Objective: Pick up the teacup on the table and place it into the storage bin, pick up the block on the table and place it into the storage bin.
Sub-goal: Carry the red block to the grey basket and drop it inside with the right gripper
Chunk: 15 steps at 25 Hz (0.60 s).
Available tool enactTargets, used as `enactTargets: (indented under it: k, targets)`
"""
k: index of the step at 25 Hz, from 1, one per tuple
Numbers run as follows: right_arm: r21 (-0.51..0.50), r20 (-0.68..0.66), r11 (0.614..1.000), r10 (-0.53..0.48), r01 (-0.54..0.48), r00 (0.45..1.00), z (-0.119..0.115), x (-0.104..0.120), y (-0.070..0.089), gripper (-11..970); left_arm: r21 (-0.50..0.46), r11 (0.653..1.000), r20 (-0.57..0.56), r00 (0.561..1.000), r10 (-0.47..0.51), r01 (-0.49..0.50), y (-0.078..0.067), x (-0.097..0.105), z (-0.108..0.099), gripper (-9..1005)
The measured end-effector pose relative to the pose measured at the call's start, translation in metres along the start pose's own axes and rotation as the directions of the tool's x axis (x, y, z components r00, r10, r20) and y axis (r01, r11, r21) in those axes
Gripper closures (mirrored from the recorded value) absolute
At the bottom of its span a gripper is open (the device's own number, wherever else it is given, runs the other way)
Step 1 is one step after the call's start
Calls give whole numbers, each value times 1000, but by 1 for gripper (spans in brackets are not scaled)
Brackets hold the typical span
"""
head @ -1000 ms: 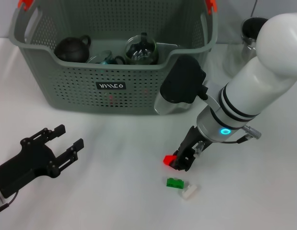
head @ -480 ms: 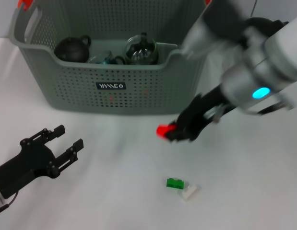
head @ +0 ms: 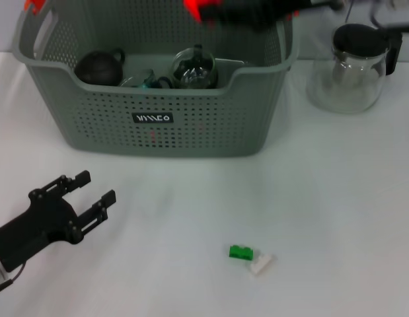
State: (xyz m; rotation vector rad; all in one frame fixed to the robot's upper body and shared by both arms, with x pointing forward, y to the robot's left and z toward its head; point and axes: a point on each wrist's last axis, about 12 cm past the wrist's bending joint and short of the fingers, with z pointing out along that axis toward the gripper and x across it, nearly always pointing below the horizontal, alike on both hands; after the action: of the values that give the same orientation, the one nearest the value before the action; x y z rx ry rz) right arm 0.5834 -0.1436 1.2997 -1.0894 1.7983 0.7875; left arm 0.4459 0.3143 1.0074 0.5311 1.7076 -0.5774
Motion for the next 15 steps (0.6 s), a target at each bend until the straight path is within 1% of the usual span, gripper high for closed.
enactTargets:
  k: [3,5,11,13,15]
  targets:
    - [76,18,997,-10,8,1000,22,-4,-11,748,0,1000,-1,1000,-1,1,0,0,-1,367]
    - [141,6,990,-9,8,1000,43,-7,-23,749,-1,1000,-1,1000,-1,1,0,0,-1,366]
    - [258,-114,966,50,-19,992,110,-3,-60,749,2,1000,-1,1000,-4,4,-1,1,0,366]
    - [298,-141,954,57,-13,988,126,-3,-68,749,5,1000,1,1000,-5,5,-2,1,0,366]
    - [322,-156,947,53,0,986,137,-5,-72,749,7,1000,3,1000,-5,5,-2,0,1,367]
